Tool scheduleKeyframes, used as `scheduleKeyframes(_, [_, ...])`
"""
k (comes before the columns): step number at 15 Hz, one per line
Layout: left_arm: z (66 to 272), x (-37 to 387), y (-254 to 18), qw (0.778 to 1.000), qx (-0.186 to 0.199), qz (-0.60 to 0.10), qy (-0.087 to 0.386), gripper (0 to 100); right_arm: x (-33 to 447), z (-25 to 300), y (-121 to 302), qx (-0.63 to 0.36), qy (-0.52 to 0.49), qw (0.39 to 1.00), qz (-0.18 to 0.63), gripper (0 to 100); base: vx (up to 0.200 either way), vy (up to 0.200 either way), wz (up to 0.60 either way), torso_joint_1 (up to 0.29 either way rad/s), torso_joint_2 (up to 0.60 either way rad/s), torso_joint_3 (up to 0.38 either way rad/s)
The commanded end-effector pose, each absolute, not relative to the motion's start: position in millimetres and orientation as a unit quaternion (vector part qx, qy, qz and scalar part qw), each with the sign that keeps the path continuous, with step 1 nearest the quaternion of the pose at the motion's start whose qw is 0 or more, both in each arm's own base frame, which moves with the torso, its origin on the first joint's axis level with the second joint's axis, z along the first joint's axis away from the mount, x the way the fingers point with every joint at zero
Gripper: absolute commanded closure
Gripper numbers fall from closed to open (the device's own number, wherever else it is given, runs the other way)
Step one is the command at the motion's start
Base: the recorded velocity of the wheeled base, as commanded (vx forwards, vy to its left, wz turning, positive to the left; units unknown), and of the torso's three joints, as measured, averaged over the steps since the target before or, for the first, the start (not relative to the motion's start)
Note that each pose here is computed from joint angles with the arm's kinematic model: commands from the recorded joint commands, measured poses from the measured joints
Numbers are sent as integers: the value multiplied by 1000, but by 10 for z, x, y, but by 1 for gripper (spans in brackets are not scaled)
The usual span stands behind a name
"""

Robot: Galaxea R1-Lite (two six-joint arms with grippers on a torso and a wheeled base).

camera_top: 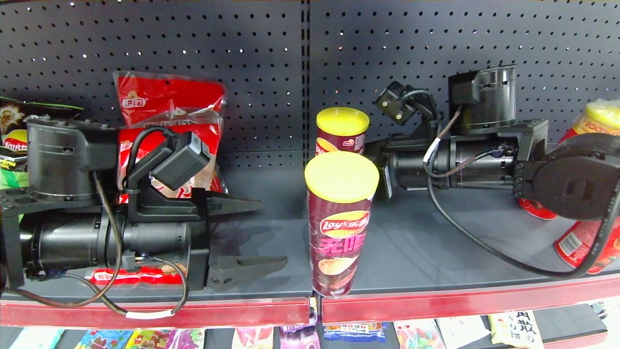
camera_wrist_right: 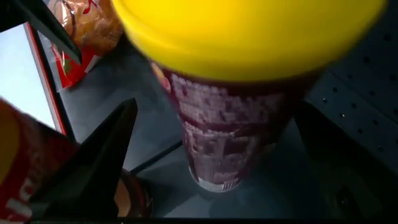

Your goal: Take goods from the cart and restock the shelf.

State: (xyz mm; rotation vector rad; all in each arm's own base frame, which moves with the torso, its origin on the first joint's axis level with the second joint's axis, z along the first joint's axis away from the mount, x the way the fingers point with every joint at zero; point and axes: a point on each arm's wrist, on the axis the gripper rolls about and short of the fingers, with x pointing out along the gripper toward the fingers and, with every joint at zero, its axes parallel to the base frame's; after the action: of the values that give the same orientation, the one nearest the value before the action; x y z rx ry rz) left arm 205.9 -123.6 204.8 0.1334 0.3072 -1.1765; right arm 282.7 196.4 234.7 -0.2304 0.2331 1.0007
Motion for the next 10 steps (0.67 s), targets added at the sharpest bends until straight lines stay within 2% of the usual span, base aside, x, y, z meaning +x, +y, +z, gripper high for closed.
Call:
scheduleKeyframes(1, [2042, 2066, -1238, 819, 63, -552, 145, 0, 2722, 2415, 1885, -110, 104, 867, 474, 0, 0, 0, 0, 0, 0, 0])
scheduleKeyframes(6, [1929, 2027, -1205, 817, 61, -549, 165, 0, 2276, 2417, 1544, -115, 114, 884, 438, 0, 0, 0, 0, 0, 0, 0])
scheduleKeyframes(10, [1789, 1999, -1110, 835, 67, -511, 194, 0, 1782, 2353, 1169, -112, 120, 904, 395, 0, 0, 0, 0, 0, 0, 0])
